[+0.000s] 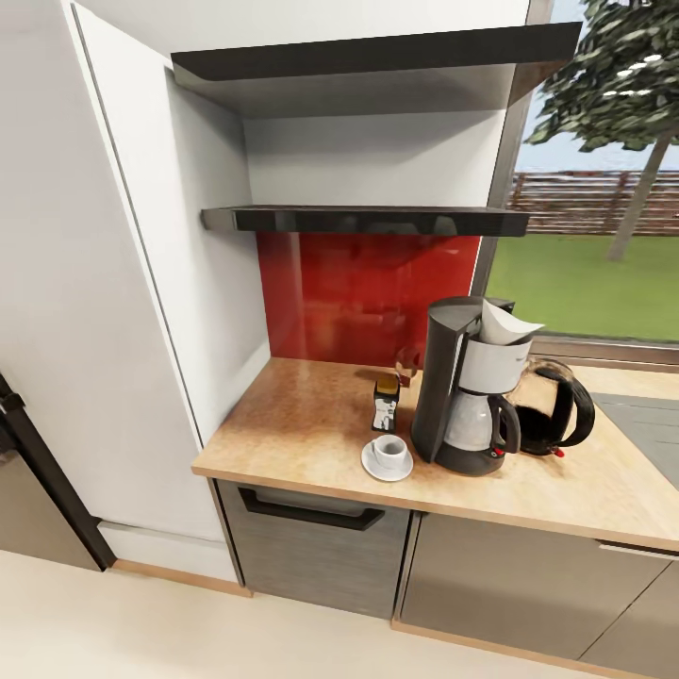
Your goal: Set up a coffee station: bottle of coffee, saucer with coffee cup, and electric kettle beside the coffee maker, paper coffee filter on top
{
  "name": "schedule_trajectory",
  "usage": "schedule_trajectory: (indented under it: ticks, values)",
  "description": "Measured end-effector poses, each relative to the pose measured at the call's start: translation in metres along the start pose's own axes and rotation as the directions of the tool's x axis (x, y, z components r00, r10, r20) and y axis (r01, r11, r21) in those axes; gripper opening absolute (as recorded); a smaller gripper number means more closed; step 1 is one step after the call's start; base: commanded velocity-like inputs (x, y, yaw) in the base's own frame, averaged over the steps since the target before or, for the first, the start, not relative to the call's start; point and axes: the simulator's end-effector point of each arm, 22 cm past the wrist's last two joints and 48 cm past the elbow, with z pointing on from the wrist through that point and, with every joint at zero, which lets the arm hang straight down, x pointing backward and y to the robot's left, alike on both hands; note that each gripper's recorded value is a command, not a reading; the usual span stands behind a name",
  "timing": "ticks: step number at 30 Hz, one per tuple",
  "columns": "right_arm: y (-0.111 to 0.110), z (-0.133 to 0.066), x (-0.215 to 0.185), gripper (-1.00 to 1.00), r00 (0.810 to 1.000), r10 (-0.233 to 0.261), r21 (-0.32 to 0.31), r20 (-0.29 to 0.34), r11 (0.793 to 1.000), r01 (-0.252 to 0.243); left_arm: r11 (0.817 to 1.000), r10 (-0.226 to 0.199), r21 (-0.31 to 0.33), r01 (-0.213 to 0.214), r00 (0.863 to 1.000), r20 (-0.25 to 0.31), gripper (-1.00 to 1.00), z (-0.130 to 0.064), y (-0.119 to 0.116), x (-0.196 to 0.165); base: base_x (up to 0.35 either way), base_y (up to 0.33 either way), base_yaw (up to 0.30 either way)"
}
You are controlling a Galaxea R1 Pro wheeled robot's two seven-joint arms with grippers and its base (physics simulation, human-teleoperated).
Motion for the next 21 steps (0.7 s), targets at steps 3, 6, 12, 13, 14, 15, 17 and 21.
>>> schedule_trajectory:
  ticks: [3, 6, 12, 13, 14, 15, 17, 21]
  values:
    - [-0.016, 0.002, -0.001, 1.00, 1.000, 0.002, 0.020, 0.008, 1.000, -0.003, 1.000, -0.013, 0.005, 0.013, 1.000, 0.004, 1.00, 0.000, -0.005, -0.001, 0.000, 0.000, 0.000]
    - [-0.031, 0.003, -0.014, 1.00, 0.998, 0.009, 0.040, 0.067, 0.999, -0.011, 1.000, -0.018, 0.010, 0.018, 1.000, 0.004, 1.00, 0.000, -0.010, 0.000, 0.000, 0.000, 0.000]
    - [-0.049, 0.001, -0.039, 1.00, 0.983, 0.019, 0.058, 0.181, 0.998, -0.030, 1.000, -0.014, 0.012, 0.014, 1.000, 0.005, 1.00, 0.000, -0.011, -0.001, 0.000, 0.000, 0.000]
    - [-0.049, 0.001, -0.039, 1.00, 0.983, 0.020, 0.058, 0.184, 0.998, -0.031, 1.000, -0.014, 0.012, 0.014, 1.000, 0.005, 1.00, 0.000, -0.011, -0.001, 0.000, 0.000, 0.000]
    - [-0.049, 0.000, -0.040, 1.00, 0.982, 0.021, 0.058, 0.187, 0.998, -0.032, 1.000, -0.016, 0.012, 0.016, 1.000, 0.004, 1.00, 0.000, -0.011, -0.001, 0.000, 0.000, 0.000]
    - [-0.049, 0.000, -0.040, 1.00, 0.982, 0.021, 0.058, 0.188, 0.998, -0.033, 1.000, -0.017, 0.012, 0.017, 1.000, 0.004, 1.00, 0.000, -0.011, -0.001, 0.000, 0.000, 0.000]
    - [-0.049, 0.000, -0.040, 1.00, 0.982, 0.022, 0.058, 0.188, 0.998, -0.034, 1.000, -0.019, 0.011, 0.019, 1.000, 0.005, 1.00, 0.000, -0.011, -0.001, 0.000, 0.000, 0.000]
    - [-0.049, 0.000, -0.040, 1.00, 0.982, 0.022, 0.058, 0.189, 0.998, -0.034, 1.000, -0.021, 0.011, 0.021, 1.000, 0.005, 1.00, 0.000, -0.011, -0.001, 0.000, 0.000, 0.000]
